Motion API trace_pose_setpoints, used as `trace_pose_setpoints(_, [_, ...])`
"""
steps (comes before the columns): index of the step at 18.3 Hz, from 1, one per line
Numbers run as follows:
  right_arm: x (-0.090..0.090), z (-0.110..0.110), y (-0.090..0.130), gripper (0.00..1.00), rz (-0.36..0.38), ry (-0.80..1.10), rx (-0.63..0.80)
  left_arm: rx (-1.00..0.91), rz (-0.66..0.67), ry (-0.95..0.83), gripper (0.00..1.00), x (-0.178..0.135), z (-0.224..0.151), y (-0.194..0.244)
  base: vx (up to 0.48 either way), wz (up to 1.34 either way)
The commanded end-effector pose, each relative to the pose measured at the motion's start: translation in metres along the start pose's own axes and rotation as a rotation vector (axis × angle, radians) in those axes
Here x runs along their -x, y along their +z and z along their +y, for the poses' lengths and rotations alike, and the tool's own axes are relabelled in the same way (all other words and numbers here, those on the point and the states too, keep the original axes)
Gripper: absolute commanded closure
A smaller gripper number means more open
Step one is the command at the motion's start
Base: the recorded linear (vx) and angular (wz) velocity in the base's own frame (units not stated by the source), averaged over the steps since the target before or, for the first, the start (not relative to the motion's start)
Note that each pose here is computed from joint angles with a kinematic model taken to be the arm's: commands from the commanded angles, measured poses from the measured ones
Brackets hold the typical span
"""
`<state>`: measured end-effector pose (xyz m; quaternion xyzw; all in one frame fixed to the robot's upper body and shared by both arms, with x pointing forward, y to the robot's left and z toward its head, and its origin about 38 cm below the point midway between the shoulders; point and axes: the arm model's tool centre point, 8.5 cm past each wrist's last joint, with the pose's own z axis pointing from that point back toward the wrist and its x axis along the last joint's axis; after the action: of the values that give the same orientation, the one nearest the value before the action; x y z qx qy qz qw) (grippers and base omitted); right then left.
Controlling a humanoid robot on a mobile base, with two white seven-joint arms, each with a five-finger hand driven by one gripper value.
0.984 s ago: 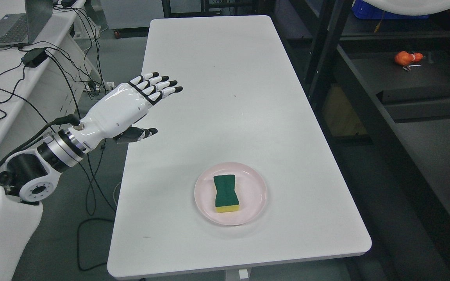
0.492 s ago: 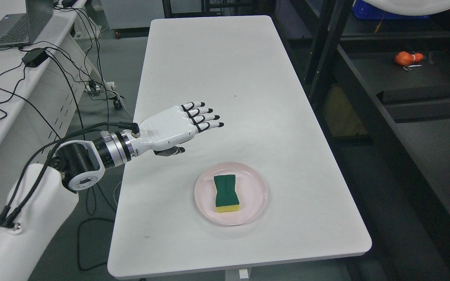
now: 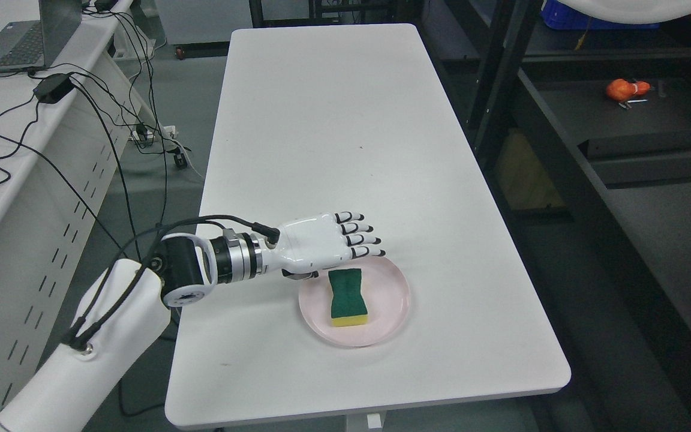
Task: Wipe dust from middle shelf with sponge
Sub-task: 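Raise the left hand and reach over the sponge on the pink plate, then lower the left hand onto the green sponge and close fingers around it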
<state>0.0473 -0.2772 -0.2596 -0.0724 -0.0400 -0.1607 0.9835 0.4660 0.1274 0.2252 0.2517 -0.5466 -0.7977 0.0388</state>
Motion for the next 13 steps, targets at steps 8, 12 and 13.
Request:
trace_pose_setpoints(8, [-0.002,-0.010,-0.001,0.00,0.049,0.003,0.016,0.082,-0.104,-0.096,0.06,-0.033,0.007,-0.006,0.000,0.00])
trace_pose_setpoints(12, [-0.002,-0.010,-0.001,0.00,0.049,0.003,0.015,0.108,-0.088,-0.069,0.08,-0.028,-0.004,-0.008,0.000,0.00])
trace_pose_setpoints(13, [-0.002,-0.010,-0.001,0.00,0.049,0.003,0.015,0.112,-0.081,-0.066,0.08,-0.027,-0.005,-0.008,0.000,0.00])
